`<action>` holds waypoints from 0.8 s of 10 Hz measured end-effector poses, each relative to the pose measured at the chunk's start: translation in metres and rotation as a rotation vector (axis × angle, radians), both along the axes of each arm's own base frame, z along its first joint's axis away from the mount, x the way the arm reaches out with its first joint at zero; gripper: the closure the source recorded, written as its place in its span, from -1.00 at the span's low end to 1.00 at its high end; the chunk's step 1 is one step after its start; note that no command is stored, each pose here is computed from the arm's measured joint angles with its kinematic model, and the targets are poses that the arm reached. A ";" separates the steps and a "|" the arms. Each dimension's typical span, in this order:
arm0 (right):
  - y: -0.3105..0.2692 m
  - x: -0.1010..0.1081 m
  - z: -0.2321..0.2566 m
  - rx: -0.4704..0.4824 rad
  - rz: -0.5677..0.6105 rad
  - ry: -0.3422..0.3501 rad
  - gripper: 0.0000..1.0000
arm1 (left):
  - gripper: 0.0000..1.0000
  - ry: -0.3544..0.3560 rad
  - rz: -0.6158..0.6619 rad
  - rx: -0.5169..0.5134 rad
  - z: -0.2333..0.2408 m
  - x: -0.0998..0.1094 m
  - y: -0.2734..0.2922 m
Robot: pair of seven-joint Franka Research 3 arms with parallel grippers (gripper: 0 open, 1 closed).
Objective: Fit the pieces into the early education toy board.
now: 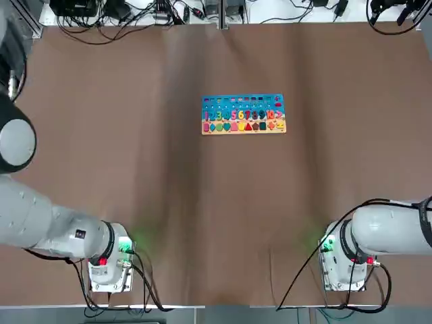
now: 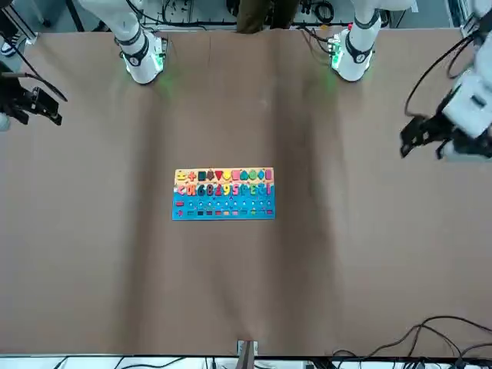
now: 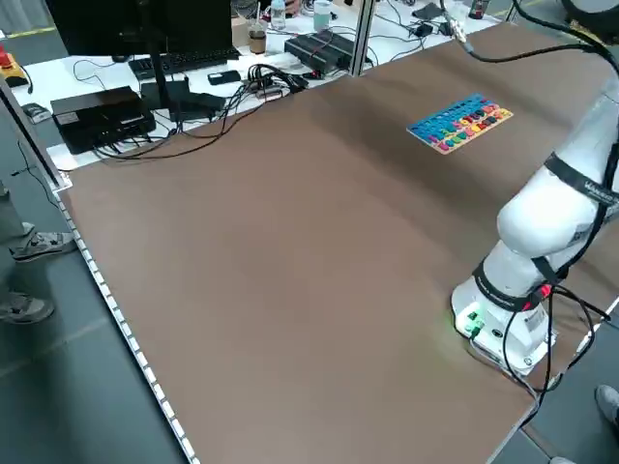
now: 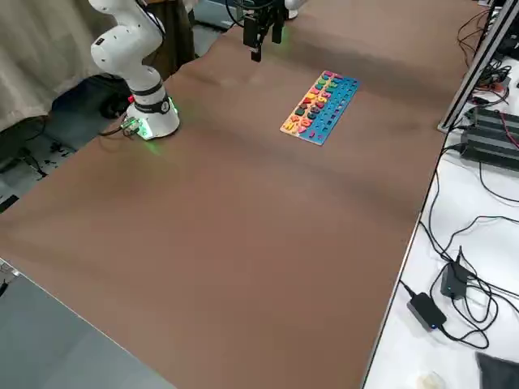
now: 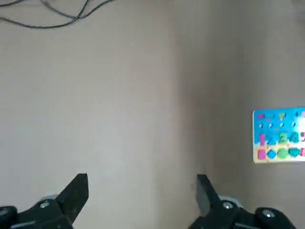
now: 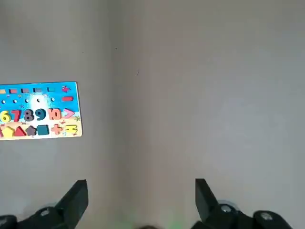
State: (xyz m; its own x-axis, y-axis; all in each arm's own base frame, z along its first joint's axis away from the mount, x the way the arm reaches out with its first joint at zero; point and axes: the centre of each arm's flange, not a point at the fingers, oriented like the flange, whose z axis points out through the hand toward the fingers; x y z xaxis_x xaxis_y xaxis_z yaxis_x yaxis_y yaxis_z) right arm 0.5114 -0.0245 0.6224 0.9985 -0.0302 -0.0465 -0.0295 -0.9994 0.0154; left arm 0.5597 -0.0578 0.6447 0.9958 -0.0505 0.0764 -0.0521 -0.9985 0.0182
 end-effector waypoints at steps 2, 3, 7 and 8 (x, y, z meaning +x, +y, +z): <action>0.000 0.000 0.000 0.000 0.000 0.000 -0.98 | -1.00 -0.022 0.032 -0.003 0.026 -0.018 0.026; 0.000 0.000 0.000 0.000 0.000 0.000 -0.98 | -1.00 -0.029 0.048 -0.004 0.030 -0.021 0.035; 0.000 0.000 0.000 0.000 0.000 0.000 -0.98 | -1.00 0.044 0.040 0.002 -0.009 -0.002 0.023; 0.000 0.000 0.000 0.000 0.000 0.000 -0.98 | -1.00 0.054 0.038 0.003 -0.019 0.004 0.022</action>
State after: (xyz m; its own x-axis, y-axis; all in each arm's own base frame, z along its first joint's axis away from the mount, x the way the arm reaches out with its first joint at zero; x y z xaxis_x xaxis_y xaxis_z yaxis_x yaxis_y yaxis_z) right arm 0.5114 -0.0245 0.6223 0.9984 -0.0306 -0.0466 -0.0299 -0.9994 0.0156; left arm 0.5639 -0.0362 0.6257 0.9997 -0.0130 0.0223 -0.0133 -0.9998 0.0166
